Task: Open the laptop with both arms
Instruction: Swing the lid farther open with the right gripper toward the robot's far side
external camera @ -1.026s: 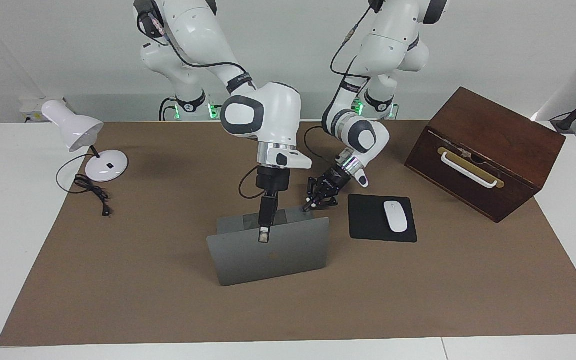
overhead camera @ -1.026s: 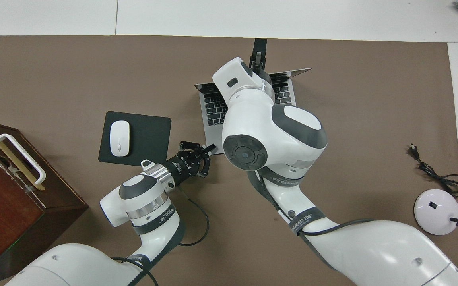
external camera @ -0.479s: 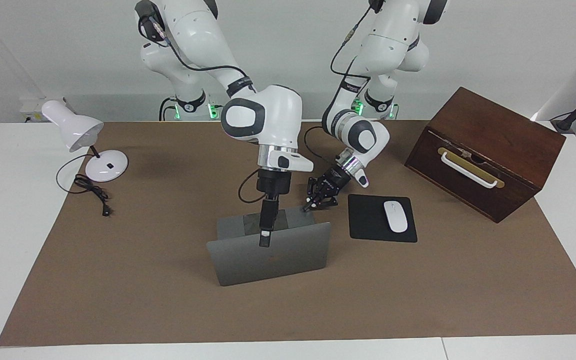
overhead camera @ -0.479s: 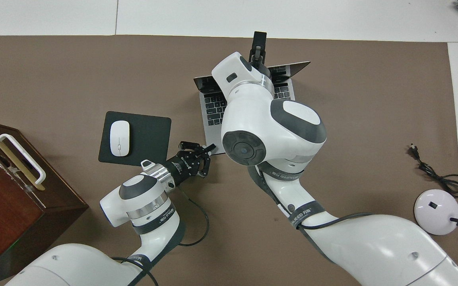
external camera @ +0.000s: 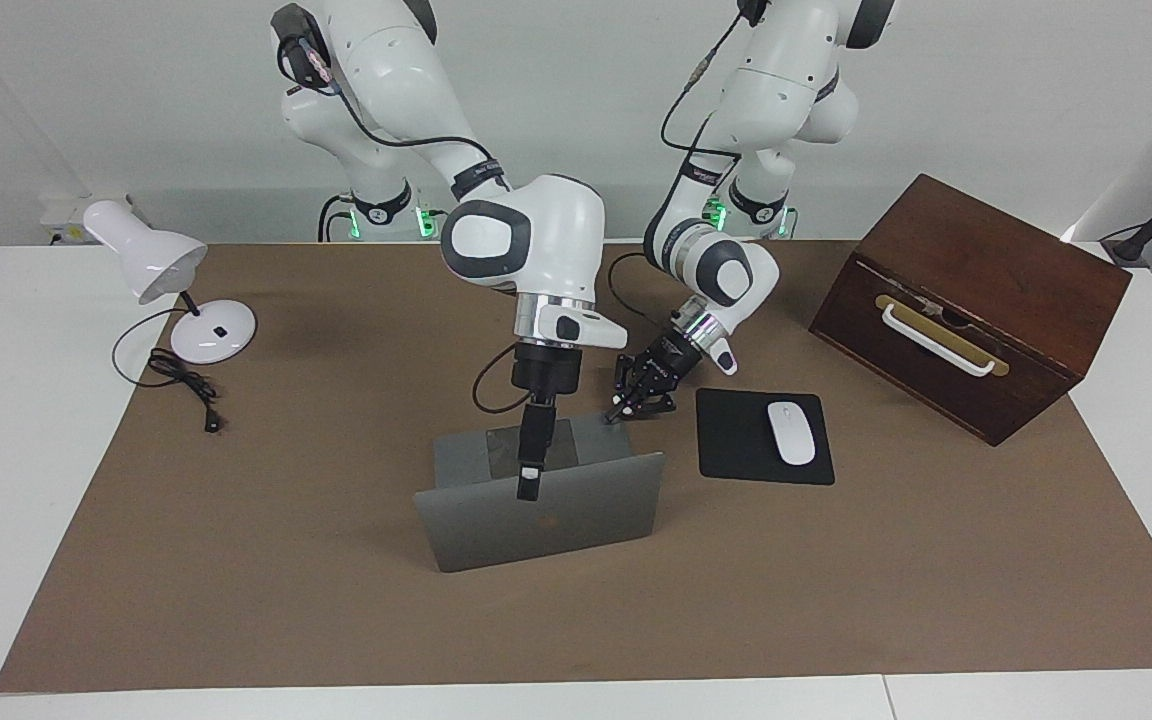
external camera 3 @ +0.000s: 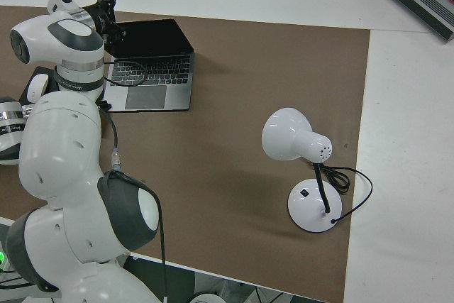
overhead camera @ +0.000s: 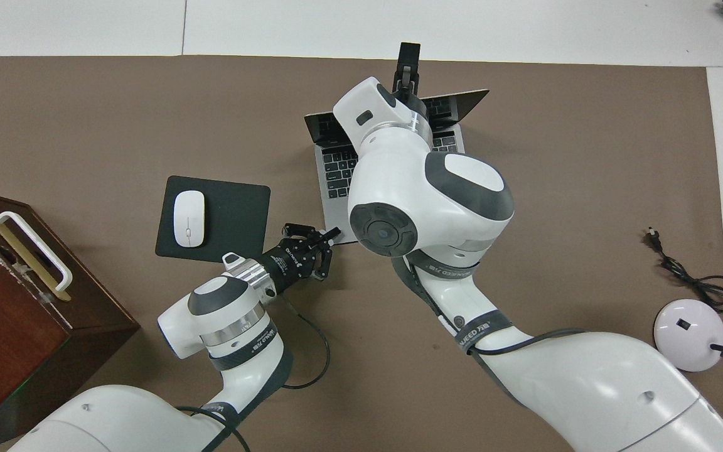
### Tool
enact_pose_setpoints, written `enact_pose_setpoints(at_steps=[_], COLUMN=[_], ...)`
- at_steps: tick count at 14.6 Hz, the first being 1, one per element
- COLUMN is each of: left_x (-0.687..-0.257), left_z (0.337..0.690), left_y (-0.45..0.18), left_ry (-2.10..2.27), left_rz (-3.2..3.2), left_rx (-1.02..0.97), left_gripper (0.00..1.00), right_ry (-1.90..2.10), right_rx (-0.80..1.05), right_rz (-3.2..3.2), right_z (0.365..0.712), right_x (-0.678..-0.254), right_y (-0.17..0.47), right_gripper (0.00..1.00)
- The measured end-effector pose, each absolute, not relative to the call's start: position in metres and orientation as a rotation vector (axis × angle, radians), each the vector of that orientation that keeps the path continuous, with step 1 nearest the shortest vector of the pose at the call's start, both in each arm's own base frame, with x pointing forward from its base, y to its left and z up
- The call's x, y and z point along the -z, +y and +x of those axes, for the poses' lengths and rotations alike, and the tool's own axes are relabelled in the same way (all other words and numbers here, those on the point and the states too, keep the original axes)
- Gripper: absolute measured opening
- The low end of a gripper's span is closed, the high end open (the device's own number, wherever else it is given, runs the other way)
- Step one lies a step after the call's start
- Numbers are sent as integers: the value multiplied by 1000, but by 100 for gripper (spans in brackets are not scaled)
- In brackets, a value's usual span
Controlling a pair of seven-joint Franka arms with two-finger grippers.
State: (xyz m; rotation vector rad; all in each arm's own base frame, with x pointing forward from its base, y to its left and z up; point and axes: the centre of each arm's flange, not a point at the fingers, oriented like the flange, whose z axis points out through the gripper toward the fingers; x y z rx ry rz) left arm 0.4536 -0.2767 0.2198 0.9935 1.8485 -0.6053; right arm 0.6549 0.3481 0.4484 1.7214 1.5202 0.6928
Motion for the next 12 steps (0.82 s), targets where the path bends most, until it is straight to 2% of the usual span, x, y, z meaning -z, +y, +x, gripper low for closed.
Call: enact_pose_setpoints(at_steps=[12], left_x=[-220], left_z=[454], left_y=[-277], left_ry=[1849], left_rz=[992], left_rx=[606], left_gripper=[1], right_ry=[1509], right_rx=[-692], right_rz=[1690], right_z=[660], right_x=[-450], right_y=[348], right_gripper=[100])
